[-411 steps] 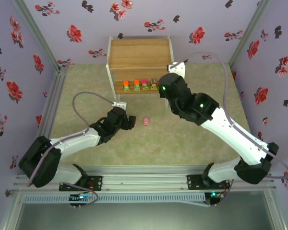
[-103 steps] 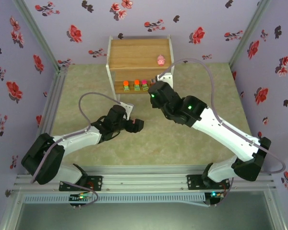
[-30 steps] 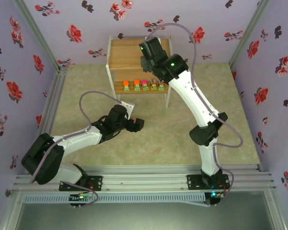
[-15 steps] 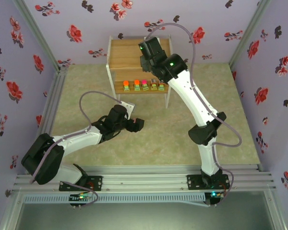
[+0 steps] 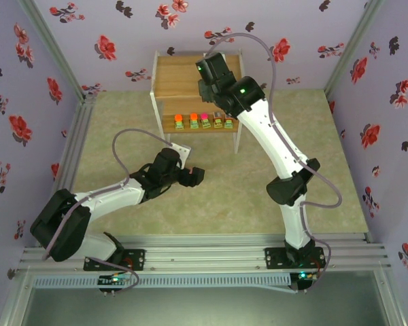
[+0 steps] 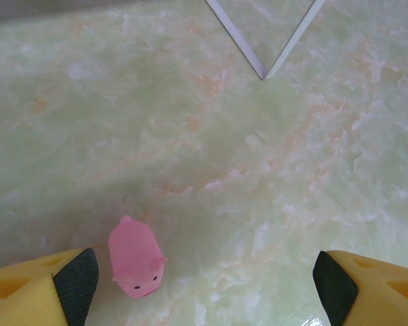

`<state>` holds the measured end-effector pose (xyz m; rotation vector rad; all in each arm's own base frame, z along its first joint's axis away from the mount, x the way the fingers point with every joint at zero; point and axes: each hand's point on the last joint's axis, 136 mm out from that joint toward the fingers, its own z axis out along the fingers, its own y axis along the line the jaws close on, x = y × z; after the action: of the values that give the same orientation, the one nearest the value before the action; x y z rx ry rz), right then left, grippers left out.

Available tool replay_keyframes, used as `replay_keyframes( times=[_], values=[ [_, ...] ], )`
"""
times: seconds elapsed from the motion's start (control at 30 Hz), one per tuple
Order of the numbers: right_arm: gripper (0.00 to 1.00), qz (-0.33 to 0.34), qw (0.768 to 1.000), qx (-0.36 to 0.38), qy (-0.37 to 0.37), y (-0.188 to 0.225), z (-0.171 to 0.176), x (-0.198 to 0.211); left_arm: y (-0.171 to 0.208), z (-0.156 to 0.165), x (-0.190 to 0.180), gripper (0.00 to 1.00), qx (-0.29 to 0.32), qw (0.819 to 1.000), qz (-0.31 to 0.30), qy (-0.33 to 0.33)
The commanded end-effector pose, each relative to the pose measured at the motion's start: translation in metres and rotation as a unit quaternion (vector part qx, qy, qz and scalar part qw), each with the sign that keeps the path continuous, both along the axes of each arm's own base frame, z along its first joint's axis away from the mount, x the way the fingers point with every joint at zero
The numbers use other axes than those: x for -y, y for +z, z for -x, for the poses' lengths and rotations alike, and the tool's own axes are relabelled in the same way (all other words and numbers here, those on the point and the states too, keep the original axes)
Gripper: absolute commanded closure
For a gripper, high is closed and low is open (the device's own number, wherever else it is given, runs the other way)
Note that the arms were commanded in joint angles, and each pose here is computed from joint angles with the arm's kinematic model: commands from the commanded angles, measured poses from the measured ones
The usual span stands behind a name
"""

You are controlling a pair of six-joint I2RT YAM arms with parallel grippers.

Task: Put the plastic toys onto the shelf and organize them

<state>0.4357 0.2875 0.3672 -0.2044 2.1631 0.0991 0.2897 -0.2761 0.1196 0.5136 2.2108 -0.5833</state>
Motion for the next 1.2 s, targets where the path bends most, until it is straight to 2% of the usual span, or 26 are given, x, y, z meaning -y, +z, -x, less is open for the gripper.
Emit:
replay_keyframes(
  times=[0.0,0.27,0.77,1.17],
  values=[
    [0.82,0.01,1.0,0.004,-0.001,0.001,-0.004,0.003,0.009,-0.004,0.003,0.13,0.013,1.0,-0.004,-0.002],
    [0.79,0.004,1.0,0.011,0.001,0.009,-0.002,0.004,0.008,-0.004,0.004,0.13,0.012,1.0,-0.004,-0.003],
    [0.74,-0.013,0.998,0.06,-0.004,0.053,0.01,0.018,0.008,-0.004,0.004,0.13,0.012,1.0,-0.005,-0.002],
    [0.72,-0.021,0.995,0.098,-0.004,0.091,0.033,0.031,0.008,-0.007,-0.002,0.13,0.019,1.0,-0.013,0.011]
  ],
)
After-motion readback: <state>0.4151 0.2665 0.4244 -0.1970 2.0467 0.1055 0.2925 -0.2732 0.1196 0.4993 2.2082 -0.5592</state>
